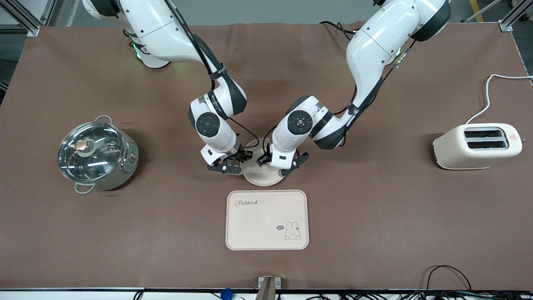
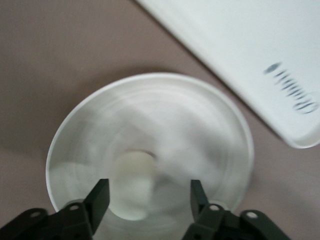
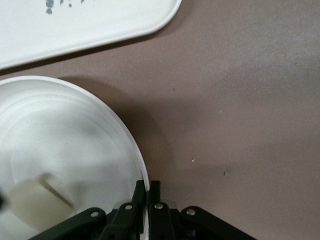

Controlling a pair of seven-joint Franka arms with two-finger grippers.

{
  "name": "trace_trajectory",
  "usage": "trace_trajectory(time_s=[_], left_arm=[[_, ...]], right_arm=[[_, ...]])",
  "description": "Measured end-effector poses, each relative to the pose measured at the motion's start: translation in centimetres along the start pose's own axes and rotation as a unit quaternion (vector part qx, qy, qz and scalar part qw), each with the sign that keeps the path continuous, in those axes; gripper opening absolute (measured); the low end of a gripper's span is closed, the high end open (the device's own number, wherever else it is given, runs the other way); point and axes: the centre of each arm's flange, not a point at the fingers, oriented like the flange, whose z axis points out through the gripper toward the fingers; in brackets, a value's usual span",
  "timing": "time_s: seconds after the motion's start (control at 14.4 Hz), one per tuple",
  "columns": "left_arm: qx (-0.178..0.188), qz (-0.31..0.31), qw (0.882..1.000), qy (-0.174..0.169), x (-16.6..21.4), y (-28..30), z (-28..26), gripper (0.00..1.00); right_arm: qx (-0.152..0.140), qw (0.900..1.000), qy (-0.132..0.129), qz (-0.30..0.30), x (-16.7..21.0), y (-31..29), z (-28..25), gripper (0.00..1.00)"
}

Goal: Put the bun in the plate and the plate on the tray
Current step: 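Open the left gripper to drop the bun onto the plate, then move the plate onto the tray with the right gripper while the left gripper withdraws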

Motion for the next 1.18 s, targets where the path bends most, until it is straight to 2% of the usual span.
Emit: trace_trajectory(time_s=[0.14,0.28,0.42,0.55,0.76,0.97,1.18], left_arm=[[0.010,-0.008,1.000,0.011,3.5,1.0,-4.8,0.99],[0.021,0.002,1.000,0.021,7.5,1.0,-9.7,1.00],[0.012,0.029,0.999,0.037,12.1,0.1,-14.3,1.00],[0.010,0.076,0.996,0.055,16.3,-1.6,-19.2,1.00],[0.037,0.153,0.985,0.069,20.7,-5.5,-26.9,1.00],[0.075,0.198,0.975,0.071,23.2,-10.5,-35.1,1.00],[0.096,0.230,0.965,0.082,22.2,-13.7,-42.0,1.00]], right_arm=[[0.006,1.000,0.007,0.004,0.8,0.0,-0.8,0.06],[0.015,1.000,0.016,0.014,2.4,0.0,-2.2,0.06],[0.029,0.999,0.027,0.038,4.7,0.1,-4.5,0.05],[0.044,0.996,0.041,0.060,6.5,0.0,-6.7,0.05],[0.062,0.993,0.061,0.082,8.9,0.3,-9.0,0.05],[0.089,0.986,0.070,0.121,12.6,0.3,-8.3,0.05],[0.107,0.981,0.081,0.140,16.3,0.4,-5.3,0.05]])
